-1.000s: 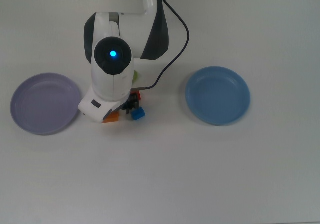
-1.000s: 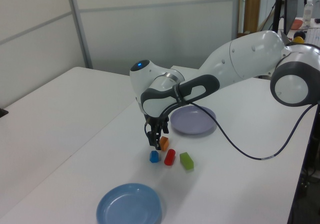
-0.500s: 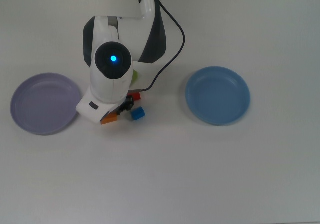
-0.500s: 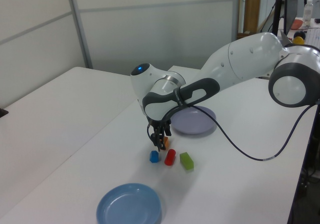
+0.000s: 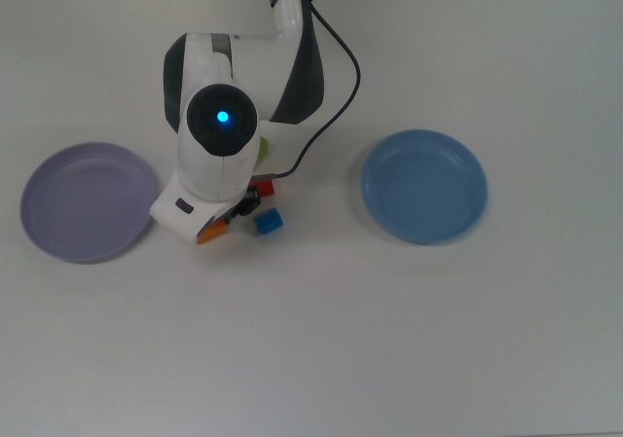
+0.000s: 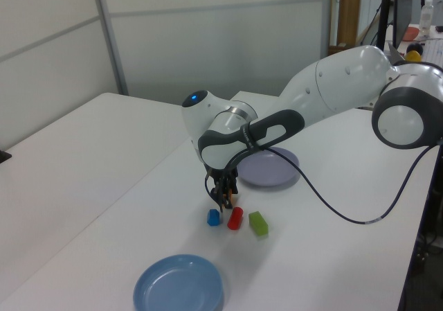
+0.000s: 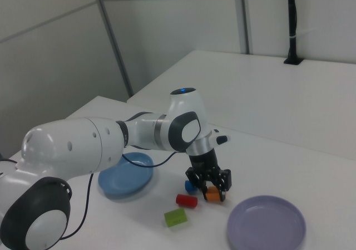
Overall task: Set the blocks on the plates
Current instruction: 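Carry the orange block to the light blue plate and release it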
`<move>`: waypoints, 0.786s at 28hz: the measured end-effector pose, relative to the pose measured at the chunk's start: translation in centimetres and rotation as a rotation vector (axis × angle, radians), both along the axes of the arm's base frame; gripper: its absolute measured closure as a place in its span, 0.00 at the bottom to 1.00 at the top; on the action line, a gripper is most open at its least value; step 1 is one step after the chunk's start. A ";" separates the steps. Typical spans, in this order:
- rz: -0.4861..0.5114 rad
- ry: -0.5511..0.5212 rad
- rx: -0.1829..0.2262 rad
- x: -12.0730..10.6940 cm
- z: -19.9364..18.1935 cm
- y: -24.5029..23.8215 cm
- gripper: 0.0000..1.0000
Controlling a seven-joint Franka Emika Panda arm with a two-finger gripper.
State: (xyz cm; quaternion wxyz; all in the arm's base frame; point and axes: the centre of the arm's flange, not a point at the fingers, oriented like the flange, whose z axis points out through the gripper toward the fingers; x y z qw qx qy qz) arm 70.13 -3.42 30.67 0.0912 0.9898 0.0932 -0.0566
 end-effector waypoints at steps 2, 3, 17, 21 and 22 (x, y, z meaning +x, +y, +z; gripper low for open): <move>-0.001 -0.001 0.000 0.0 0.0 0.0 0.45; -0.003 -0.003 0.000 0.0 0.1 0.0 0.45; 0.044 -0.134 0.067 0.5 8.5 5.8 0.45; 0.076 -0.138 0.087 0.0 9.0 10.6 0.45; 0.083 -0.137 0.089 -0.2 8.9 11.8 0.45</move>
